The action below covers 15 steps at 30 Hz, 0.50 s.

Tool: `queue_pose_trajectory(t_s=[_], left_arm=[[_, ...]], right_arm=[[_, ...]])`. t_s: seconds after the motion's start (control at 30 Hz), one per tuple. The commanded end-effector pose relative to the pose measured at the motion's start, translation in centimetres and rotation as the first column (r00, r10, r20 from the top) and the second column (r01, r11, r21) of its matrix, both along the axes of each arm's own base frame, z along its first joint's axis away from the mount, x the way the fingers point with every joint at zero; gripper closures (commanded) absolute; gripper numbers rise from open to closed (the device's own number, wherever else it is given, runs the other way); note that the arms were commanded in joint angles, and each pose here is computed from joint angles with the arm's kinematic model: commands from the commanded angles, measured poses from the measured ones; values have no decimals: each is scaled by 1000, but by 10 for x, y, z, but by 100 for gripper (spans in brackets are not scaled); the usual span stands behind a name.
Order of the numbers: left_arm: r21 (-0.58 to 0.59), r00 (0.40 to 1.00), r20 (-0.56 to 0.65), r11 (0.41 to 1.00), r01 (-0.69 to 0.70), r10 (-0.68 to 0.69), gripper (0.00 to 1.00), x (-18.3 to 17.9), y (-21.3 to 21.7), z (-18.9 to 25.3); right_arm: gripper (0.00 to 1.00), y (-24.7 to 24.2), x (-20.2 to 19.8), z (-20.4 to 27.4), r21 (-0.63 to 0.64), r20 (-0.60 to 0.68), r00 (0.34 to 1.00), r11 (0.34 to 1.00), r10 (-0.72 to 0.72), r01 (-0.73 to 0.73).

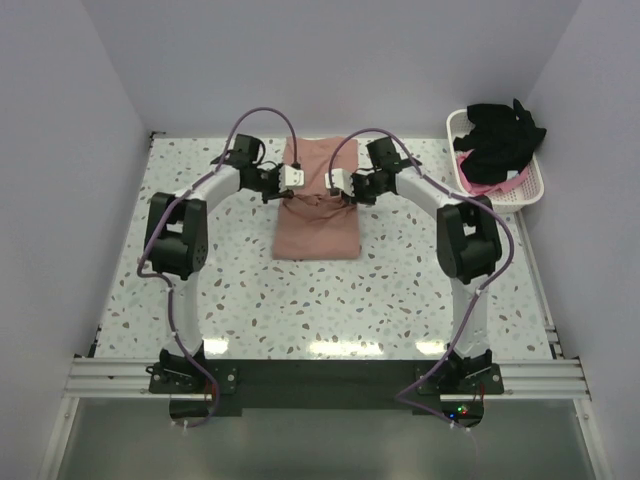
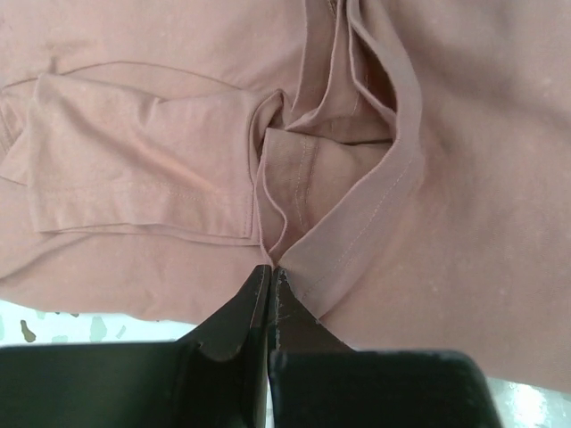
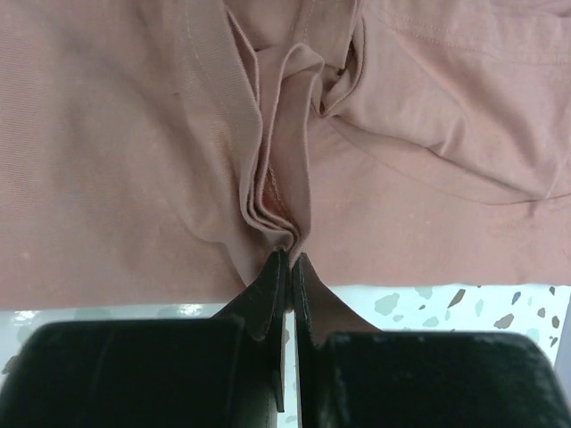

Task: Fold and stack the t-shirts
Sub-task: Fold the tshirt

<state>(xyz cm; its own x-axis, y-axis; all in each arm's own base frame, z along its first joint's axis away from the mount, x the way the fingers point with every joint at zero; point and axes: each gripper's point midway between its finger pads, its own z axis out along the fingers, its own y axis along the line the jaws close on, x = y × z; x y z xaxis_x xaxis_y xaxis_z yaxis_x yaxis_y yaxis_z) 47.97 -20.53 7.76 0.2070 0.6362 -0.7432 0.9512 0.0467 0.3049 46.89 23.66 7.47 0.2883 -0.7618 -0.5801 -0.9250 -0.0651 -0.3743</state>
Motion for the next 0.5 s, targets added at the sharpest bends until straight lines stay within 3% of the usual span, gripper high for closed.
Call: queue_pose_trajectory(t_s=[0.0,0.13,0.17,0.23,0.27,0.3,0.37,0.4,0.47], left_arm=[[-4,999,38,1000,-28,28,100,21,2,2],[-2,996,29,997,-83,83,100,32,7,-6],[-1,994,31,995,-104,104,100,36,10,-6],[-14,984,26,985,-174,174,97,47,16,-4],[-21,978,27,978,-205,206,93,52,20,-1],[-32,967,16,967,-253,254,76,57,24,4],[-53,956,17,955,-292,293,59,61,29,14],[-75,948,15,946,-316,318,54,61,31,28],[-88,942,4,938,-335,336,52,54,40,33]], right_arm=[[100,8,17,11,28,55,998,999,35,-37],[100,7,27,0,18,61,998,1000,-1,0],[90,5,30,-2,8,68,998,1000,-15,15],[84,1,33,-3,0,72,997,999,-33,33],[75,-1,34,-1,-2,76,996,999,-47,47],[68,-4,40,3,-7,97,993,998,-68,69],[47,-7,47,19,18,125,985,993,-119,117],[43,-8,50,27,28,138,981,990,-137,135],[38,-12,49,51,50,166,971,985,-172,166]])
